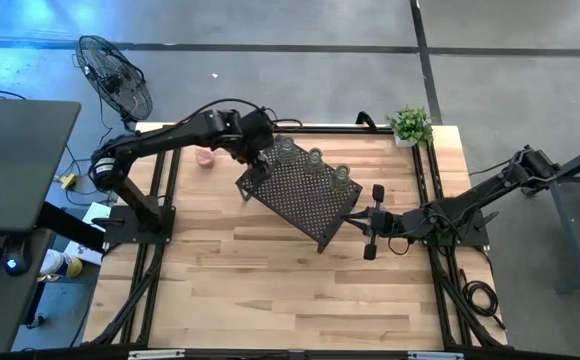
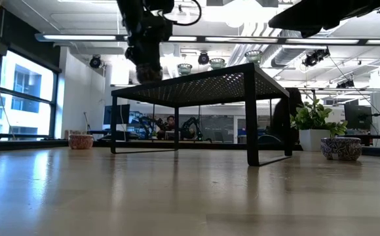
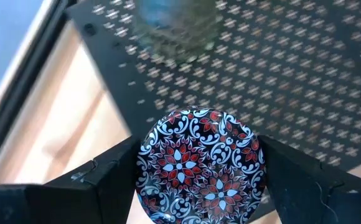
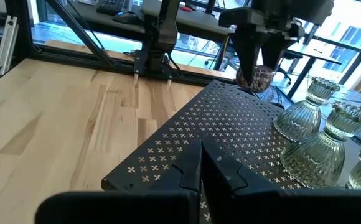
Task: Pick & Place candle stick holders
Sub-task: Put the black scented candle on the shelf
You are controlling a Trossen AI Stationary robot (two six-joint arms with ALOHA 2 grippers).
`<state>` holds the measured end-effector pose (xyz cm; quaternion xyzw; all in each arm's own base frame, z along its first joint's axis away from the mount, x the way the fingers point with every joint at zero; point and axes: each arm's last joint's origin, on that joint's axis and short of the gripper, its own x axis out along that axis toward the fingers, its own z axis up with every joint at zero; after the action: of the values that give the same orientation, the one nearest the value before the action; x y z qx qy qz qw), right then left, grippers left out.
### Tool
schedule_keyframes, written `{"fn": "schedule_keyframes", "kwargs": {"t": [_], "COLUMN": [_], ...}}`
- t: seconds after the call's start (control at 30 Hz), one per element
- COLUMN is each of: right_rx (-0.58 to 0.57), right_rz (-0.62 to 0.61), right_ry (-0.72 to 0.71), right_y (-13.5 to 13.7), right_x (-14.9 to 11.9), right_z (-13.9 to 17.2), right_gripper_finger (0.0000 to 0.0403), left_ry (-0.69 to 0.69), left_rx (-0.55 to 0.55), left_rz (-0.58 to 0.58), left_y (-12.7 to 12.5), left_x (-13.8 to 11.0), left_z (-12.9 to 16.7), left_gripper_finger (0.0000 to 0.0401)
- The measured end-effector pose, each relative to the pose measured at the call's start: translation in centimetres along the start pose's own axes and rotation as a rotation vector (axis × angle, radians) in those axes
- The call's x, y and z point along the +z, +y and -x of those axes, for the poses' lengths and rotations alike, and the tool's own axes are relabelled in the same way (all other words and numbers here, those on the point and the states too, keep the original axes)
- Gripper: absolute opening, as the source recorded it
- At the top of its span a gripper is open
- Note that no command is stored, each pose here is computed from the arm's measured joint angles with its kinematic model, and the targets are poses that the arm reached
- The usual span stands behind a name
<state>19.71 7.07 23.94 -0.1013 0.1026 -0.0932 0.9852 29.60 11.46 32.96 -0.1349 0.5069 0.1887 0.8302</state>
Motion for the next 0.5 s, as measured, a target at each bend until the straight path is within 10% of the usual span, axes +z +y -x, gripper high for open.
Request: {"fn": "schedule_keyframes", "kwargs": {"t": [0.5], "right_rx": [0.002], "right_rz": [0.000], "right_ry": [0.001], "right_y": [0.0], "right_x": [0.0], "right_z": [0.0], "right_gripper_finger": [0.0001], "left_ry": [-0.014], "left_rx": [-0.035], "left_rz": [-0.018], "left_y": [-1.7], "left_x": [0.6], "left_z": [-1.7], "left_gripper_finger": [0.0285]}}
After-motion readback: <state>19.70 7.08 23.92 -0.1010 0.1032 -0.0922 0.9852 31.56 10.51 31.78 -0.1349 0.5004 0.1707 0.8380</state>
